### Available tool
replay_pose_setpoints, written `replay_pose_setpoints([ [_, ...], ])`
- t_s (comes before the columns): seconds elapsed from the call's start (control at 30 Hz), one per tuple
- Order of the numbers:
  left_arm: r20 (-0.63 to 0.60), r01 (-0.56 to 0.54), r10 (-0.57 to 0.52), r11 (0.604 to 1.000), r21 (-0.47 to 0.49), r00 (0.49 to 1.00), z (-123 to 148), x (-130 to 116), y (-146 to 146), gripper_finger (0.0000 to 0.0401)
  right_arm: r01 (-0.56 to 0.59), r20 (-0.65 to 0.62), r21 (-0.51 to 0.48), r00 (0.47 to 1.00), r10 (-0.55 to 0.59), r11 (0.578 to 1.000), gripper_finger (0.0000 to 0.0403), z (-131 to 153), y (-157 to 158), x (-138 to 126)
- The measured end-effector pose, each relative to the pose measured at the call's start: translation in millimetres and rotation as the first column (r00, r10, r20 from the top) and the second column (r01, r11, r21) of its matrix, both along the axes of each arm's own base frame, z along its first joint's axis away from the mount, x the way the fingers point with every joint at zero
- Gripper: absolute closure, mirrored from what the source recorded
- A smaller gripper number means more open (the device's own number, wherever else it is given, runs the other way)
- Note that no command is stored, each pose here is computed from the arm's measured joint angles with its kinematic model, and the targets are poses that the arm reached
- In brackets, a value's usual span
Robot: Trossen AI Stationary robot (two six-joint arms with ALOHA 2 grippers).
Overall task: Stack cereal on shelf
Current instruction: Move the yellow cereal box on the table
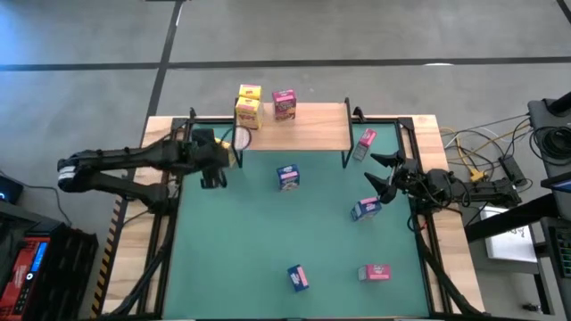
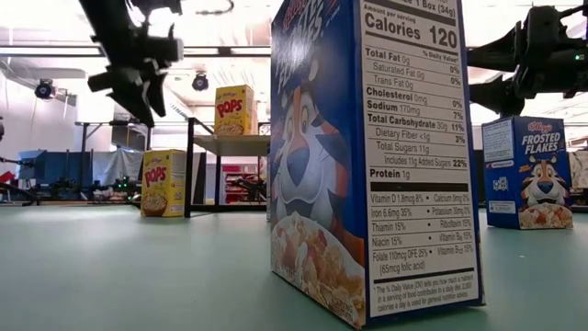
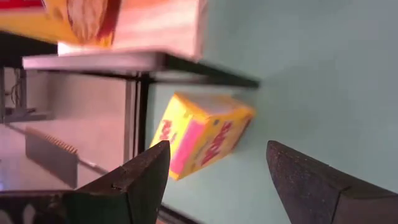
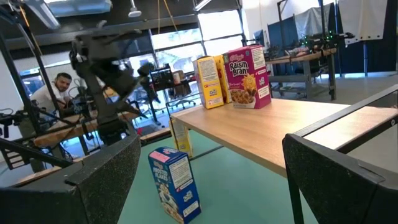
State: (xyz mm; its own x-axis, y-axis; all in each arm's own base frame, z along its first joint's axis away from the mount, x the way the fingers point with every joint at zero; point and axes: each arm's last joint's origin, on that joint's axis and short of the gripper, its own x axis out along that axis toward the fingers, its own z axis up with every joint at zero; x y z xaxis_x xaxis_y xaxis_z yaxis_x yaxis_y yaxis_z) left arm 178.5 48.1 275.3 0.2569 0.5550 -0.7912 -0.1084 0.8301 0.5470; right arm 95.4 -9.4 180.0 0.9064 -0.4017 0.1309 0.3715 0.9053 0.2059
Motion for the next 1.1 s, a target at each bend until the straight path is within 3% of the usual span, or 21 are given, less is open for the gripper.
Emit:
replay_pose_setpoints([
  [0.2,0.022,0.014,-0.011,0.99,-0.137,1.0,-3,-2,27,0.0149,0.0,0.0,0.0,1.0,0.0,1.0,0.0019,0,0,0],
  [0.43,0.081,0.075,-0.064,0.988,-0.135,0.995,0,-1,45,0.0125,0.0,0.0,0.0,1.0,0.0,1.0,0.0019,0,0,0],
  [1.1,-0.036,0.044,-0.052,0.982,-0.185,0.998,-27,-3,90,0.0124,0.0,0.0,0.0,1.0,0.0,1.0,0.0019,0,0,0],
])
